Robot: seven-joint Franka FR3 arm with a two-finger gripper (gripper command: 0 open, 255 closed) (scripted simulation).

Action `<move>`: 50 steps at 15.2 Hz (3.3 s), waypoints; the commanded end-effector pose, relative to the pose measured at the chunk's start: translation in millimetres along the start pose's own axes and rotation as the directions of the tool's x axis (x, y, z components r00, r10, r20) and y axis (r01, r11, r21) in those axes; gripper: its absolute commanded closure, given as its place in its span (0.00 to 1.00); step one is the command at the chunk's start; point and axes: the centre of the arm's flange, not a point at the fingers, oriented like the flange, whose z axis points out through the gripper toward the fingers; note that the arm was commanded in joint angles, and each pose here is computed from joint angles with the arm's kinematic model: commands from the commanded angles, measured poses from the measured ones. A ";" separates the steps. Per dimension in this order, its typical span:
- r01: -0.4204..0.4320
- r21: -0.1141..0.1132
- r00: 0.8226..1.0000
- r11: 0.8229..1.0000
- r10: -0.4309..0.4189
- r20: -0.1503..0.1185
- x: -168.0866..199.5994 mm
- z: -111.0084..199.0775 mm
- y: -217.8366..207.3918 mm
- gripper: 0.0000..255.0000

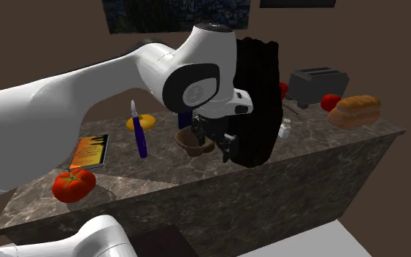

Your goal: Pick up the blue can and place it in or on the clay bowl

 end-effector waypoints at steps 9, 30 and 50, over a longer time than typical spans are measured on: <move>-0.104 -0.058 0.985 0.993 0.095 -0.141 8.2 13.9 -111.9 0.00; -0.394 -0.132 0.815 0.909 0.280 -0.507 93.8 69.7 -389.2 0.00; -0.475 -0.130 0.735 0.870 0.311 -0.602 154.5 118.3 -446.2 0.00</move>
